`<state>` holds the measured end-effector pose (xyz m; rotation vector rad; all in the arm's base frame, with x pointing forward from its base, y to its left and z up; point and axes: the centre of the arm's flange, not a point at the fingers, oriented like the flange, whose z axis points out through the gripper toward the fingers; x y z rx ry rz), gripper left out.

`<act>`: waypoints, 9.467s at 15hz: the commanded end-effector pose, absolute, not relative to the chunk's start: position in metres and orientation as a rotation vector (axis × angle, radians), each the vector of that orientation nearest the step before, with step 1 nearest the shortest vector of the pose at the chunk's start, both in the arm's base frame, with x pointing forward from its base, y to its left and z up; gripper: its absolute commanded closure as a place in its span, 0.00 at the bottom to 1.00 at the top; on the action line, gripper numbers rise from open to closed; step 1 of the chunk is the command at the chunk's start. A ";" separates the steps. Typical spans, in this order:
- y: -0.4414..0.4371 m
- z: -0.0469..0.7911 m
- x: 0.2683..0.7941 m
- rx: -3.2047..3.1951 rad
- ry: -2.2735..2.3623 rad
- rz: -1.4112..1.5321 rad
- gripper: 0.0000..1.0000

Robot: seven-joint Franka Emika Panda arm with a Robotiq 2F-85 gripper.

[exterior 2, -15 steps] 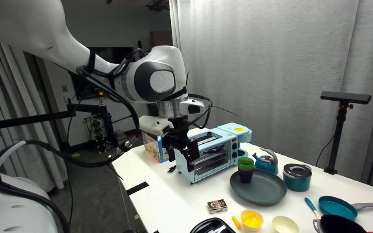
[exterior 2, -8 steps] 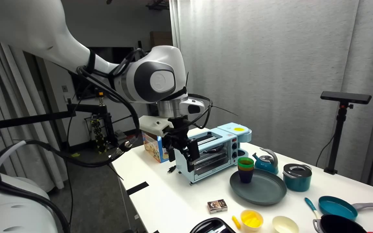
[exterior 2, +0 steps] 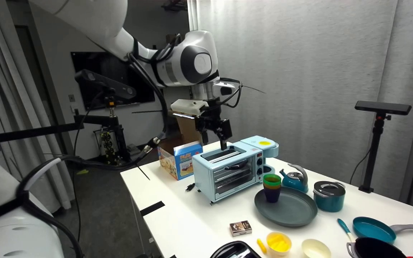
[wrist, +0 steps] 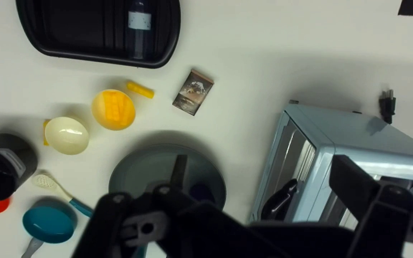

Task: Pour the chips from the left bowl to the right bowl

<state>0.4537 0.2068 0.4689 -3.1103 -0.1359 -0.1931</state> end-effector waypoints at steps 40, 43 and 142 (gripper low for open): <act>0.093 0.265 0.554 -3.128 0.392 0.162 0.00; 0.094 0.265 0.555 -3.130 0.389 0.153 0.00; 0.038 0.250 0.646 -3.156 0.191 0.048 0.99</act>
